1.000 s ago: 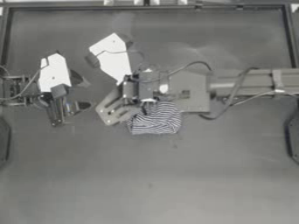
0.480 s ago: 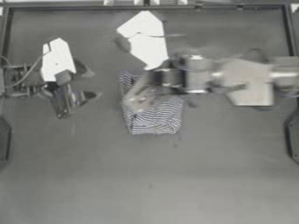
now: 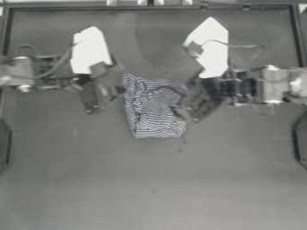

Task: Fold shirt

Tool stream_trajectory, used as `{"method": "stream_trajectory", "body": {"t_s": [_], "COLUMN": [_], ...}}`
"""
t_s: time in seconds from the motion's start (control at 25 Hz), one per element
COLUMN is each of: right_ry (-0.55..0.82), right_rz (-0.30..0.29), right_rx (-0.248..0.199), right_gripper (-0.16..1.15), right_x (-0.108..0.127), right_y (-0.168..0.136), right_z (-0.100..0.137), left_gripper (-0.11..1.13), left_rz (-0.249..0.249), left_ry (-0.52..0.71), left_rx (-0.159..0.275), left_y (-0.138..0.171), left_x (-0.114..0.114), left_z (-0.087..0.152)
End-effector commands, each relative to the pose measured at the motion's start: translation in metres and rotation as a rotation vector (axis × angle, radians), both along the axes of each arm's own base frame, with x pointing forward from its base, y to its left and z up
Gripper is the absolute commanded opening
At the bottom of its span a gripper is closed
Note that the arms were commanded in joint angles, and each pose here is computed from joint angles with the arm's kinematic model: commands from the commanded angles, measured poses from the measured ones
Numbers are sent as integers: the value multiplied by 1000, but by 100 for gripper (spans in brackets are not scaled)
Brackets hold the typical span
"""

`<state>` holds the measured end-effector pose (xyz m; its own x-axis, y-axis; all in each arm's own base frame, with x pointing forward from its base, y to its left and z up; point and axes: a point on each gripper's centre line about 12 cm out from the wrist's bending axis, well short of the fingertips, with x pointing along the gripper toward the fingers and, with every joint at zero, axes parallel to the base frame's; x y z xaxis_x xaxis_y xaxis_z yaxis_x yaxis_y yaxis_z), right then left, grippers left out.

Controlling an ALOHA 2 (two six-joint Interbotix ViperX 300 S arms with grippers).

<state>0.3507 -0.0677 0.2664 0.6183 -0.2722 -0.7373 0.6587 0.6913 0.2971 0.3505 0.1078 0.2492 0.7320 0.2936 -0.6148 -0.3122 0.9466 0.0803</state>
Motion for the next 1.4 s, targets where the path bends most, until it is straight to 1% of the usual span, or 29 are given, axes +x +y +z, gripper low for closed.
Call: {"method": "stream_trajectory", "body": {"t_s": [0.04,0.2,0.24,0.44,0.56,0.68,0.8,1.0,1.2,1.4], "right_ry": [-59,-53,-50,-25,-14,-6,-2,12,49,86], "right_rz": [11,26,26,49,63,90,115,149,167,176], "right_rx": [-10,-11,-11,-40,-51,-69,-72,-80,-96,-101], "right_gripper": [101,101,101,101,101,101,101,101,101,101], "right_x": [-18,-25,-25,-28,-27,-23,-16,-4,5,12], "right_y": [0,1,0,-1,-1,-1,0,0,-2,-4], "right_z": [4,-10,-13,-27,-34,-45,-57,-73,-85,-98], "left_gripper": [91,90,90,90,90,89,89,89,88,88], "left_rz": [-16,-32,-34,-43,-46,-53,-45,-43,-38,-36], "left_ry": [-46,-40,-30,26,49,85,138,172,202,223], "left_rx": [28,41,41,33,30,33,23,14,5,-4], "left_y": [5,8,9,13,14,15,17,17,18,17], "left_x": [26,46,50,68,73,74,71,68,60,54], "left_z": [19,18,15,-10,-21,-32,-45,-57,-68,-77]}}
